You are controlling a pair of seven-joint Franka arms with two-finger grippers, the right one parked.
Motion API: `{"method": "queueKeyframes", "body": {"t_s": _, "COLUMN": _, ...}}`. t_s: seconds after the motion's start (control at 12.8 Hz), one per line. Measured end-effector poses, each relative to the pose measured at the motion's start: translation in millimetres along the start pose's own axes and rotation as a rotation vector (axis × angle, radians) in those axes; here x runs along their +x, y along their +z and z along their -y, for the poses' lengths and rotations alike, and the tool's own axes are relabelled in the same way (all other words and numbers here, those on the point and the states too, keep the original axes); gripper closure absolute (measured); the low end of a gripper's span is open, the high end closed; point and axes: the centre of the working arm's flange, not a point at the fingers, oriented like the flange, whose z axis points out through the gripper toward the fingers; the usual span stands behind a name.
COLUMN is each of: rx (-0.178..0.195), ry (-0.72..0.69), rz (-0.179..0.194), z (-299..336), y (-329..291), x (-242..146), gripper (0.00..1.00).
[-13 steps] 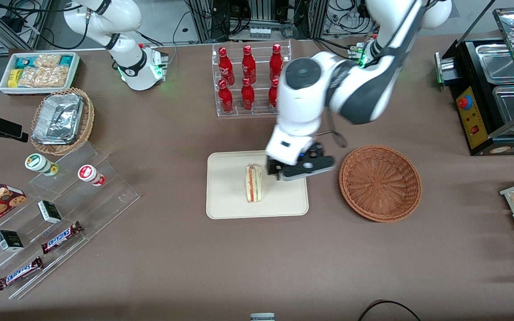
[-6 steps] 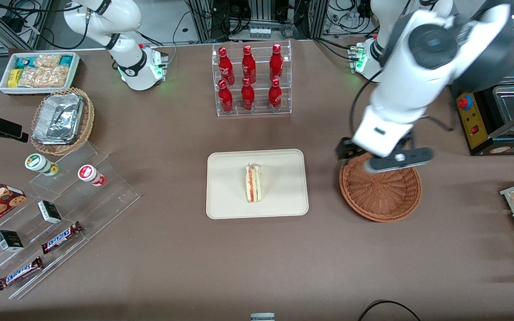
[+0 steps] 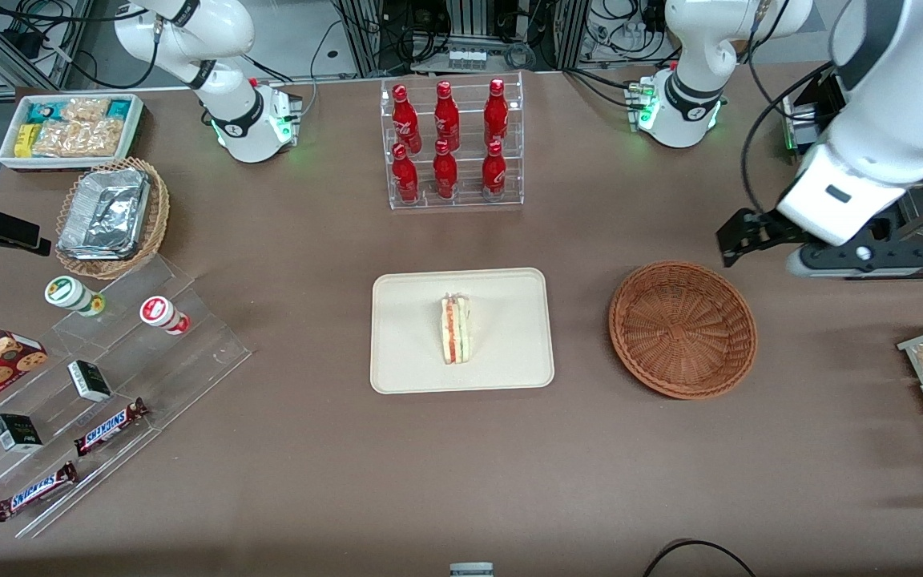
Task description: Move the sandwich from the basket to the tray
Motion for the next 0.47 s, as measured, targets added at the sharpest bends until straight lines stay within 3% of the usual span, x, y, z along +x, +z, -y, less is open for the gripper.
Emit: {"method": "queueKeyframes", "body": {"t_s": 0.47, "rx": 0.004, "ry": 0.049, "rz": 0.019, "z": 63.9, "y": -7.3, "x": -9.9, "gripper": 0.0}}
